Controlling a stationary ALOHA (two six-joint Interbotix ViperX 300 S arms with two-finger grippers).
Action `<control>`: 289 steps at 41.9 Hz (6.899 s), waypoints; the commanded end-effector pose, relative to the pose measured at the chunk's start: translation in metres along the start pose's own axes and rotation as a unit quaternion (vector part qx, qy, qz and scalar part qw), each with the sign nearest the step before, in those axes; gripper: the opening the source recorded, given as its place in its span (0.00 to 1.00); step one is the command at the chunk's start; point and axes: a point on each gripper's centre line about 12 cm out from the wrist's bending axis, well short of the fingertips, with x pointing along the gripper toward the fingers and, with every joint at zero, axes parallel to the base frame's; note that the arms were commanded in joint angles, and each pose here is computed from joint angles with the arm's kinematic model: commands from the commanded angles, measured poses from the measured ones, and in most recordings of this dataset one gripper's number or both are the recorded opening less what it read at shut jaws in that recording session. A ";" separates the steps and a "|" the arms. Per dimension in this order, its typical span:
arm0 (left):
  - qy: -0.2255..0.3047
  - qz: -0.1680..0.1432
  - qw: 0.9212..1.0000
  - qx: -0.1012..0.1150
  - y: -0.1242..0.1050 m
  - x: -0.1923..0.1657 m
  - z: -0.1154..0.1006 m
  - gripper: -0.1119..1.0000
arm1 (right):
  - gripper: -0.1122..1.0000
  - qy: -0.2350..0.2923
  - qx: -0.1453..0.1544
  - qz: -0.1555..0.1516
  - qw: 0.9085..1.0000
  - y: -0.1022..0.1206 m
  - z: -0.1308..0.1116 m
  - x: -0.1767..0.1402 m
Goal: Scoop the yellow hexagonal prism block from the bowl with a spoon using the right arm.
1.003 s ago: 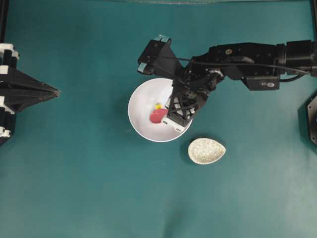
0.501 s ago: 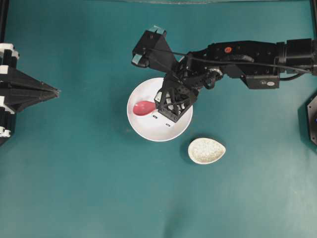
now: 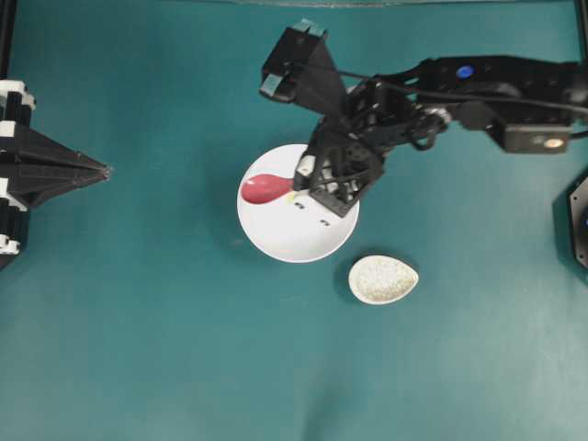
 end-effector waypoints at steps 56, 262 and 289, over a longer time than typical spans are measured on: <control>-0.012 0.000 1.000 0.002 0.000 0.002 0.010 0.10 | 0.31 0.143 -0.002 -0.037 0.989 -0.010 -0.045 0.018; 0.003 0.000 1.000 0.004 0.000 0.003 0.004 0.10 | 0.31 0.129 -0.035 -0.082 0.988 -0.032 -0.018 0.055; 0.004 0.000 1.000 0.005 0.000 0.004 0.004 0.10 | 0.30 0.109 -0.040 -0.065 0.991 -0.017 -0.002 0.058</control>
